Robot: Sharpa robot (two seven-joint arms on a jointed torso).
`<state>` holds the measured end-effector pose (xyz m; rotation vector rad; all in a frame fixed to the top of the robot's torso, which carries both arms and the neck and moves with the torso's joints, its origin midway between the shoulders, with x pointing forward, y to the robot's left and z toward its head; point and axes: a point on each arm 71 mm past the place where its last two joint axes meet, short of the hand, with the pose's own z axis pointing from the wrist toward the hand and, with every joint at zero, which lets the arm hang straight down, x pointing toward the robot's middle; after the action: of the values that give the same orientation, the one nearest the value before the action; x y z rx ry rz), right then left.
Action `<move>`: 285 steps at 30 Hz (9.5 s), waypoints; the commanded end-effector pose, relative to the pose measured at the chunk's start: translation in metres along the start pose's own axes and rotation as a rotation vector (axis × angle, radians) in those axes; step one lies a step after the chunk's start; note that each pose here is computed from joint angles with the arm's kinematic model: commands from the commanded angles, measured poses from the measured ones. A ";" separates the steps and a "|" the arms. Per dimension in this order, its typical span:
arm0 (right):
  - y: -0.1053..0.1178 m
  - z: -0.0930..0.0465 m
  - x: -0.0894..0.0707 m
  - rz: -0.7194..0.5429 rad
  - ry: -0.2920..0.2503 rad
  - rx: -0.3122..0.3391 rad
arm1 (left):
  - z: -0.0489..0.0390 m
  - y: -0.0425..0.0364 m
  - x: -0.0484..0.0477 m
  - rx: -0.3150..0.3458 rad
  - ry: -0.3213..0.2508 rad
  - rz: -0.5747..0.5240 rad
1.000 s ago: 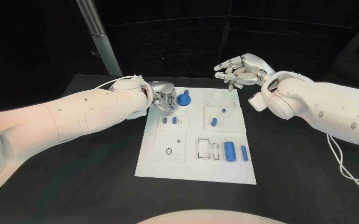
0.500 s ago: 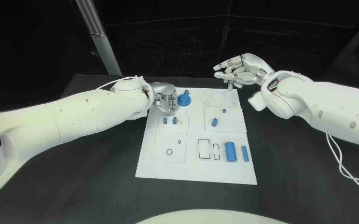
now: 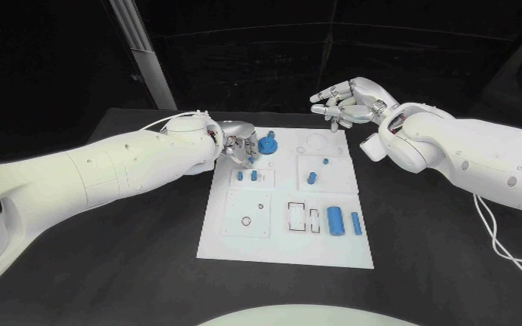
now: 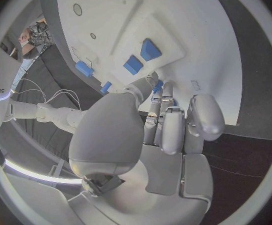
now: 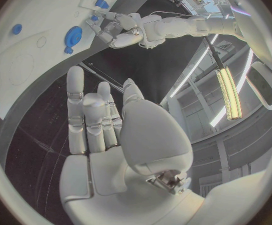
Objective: Assemble the parts on the task board
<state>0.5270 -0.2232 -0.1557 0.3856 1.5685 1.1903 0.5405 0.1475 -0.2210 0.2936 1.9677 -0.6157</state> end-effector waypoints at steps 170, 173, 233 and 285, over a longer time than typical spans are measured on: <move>0.041 -0.034 0.105 -0.686 0.235 -0.198 | -0.0715 0.0369 -0.0237 0.219 -0.499 -1.325; 0.046 -0.031 0.119 -0.670 0.267 -0.215 | -0.0698 0.0369 -0.0241 0.219 -0.498 -1.324; 0.030 -0.025 0.204 -0.695 0.465 -0.204 | -0.0648 0.0318 -0.0246 0.227 -0.484 -1.327; 0.035 -0.029 0.198 -0.643 0.389 -0.267 | -0.0657 0.0330 -0.0250 0.224 -0.480 -1.328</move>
<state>0.4177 -0.0724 -0.2411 -0.5535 1.6832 0.9345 0.5171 0.2129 -0.1866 -1.0411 1.4023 -1.5333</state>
